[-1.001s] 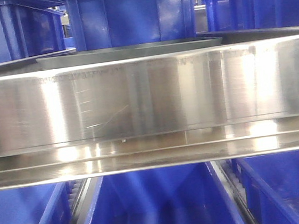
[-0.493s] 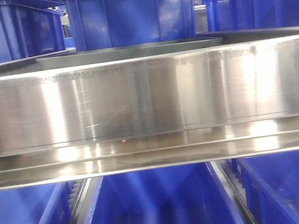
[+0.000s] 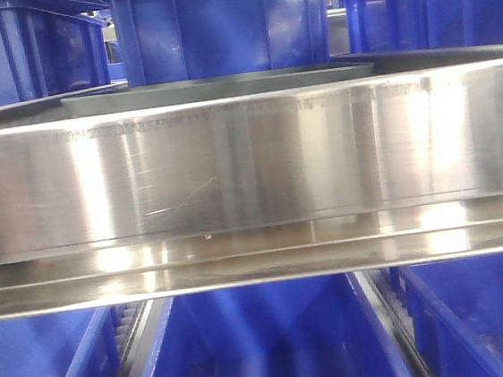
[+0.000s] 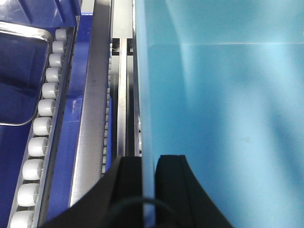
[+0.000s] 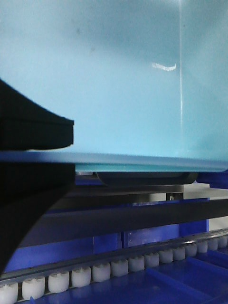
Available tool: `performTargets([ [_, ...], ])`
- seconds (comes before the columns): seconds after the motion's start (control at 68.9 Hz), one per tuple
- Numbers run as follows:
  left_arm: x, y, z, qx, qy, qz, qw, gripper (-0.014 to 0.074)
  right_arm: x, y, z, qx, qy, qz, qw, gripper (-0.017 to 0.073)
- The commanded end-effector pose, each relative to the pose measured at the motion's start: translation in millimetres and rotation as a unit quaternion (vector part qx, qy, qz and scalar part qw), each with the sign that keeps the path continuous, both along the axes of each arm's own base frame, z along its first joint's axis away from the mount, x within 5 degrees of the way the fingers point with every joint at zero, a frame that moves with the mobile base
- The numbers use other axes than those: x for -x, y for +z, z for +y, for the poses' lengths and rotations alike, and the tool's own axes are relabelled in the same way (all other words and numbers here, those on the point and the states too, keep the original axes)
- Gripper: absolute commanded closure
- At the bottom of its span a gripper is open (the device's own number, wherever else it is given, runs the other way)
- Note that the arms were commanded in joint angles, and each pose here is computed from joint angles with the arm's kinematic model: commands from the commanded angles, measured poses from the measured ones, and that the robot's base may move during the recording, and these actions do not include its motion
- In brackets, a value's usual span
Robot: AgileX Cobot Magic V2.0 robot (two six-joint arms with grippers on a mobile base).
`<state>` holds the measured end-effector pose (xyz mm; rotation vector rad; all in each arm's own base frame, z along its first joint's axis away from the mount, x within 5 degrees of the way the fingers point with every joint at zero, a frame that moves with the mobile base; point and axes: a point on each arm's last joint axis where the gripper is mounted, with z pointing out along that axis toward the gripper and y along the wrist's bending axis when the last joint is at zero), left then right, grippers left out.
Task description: Move two blue bins to right shelf middle
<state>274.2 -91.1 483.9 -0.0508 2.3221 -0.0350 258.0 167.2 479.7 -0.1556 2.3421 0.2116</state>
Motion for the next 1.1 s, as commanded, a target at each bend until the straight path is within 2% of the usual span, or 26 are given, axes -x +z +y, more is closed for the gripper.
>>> performTargets([
  [0.0,7.6,14.8,-7.8,0.052,-0.03,-0.041,0.997,0.0704,3.3,12.7,3.1,-0.031,0.02,-0.041,0.998,0.0722],
  [1.088,6.9,14.2,-8.1,0.052,-0.03,-0.04,0.997,0.0704,0.5,10.0,5.3,-0.029,0.02,-0.039,0.999,0.0722],
])
